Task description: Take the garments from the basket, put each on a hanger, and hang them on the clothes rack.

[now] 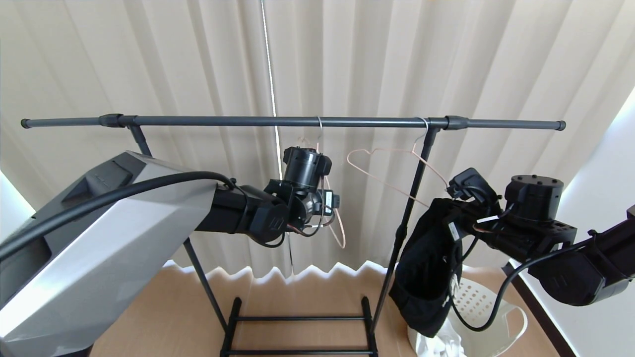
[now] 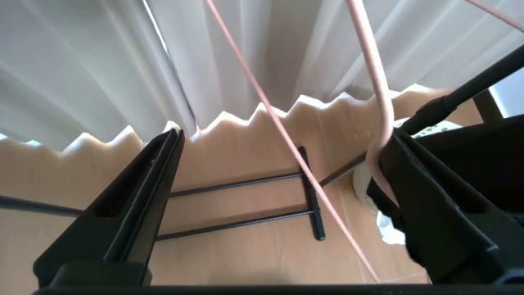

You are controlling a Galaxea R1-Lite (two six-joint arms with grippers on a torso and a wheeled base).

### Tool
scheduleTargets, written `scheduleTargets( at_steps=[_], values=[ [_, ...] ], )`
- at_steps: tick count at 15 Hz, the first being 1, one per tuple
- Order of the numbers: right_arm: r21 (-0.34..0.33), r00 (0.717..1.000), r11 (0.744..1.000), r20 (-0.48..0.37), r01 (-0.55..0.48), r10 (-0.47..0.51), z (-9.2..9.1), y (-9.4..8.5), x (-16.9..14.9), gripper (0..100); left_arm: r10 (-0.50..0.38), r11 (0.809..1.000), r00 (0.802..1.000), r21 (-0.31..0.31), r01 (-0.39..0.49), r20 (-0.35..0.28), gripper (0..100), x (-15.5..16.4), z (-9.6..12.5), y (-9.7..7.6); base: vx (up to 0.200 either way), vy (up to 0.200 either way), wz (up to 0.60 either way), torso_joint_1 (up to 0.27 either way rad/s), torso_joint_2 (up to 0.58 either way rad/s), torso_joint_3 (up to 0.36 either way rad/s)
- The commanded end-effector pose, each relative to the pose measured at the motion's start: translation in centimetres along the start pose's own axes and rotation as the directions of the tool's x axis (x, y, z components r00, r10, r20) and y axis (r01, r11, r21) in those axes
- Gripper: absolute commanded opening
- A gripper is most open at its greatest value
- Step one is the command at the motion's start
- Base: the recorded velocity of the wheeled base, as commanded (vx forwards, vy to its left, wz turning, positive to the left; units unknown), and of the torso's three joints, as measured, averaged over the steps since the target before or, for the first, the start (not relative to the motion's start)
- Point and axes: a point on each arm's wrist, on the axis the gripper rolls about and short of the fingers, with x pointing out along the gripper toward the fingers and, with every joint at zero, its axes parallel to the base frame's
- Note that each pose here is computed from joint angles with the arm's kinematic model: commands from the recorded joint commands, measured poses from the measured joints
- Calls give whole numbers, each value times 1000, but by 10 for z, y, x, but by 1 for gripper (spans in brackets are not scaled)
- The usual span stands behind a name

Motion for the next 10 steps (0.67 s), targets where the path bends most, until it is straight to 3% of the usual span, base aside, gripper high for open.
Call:
scheduleTargets(
  at_steps=[1, 10],
  values=[
    [0, 1000, 1000, 0, 0, 0, 0, 0, 0, 0, -1, 1000, 1000, -3, 1, 14, 100, -12, 7, 3, 0, 0, 0, 0, 0, 0],
    [1, 1000, 1000, -3, -1, 1, -1, 1, -2, 0, 20, 1000, 1000, 11, -20, -6, 100, -6, -2, 3, 0, 0, 0, 0, 0, 0]
  ],
)
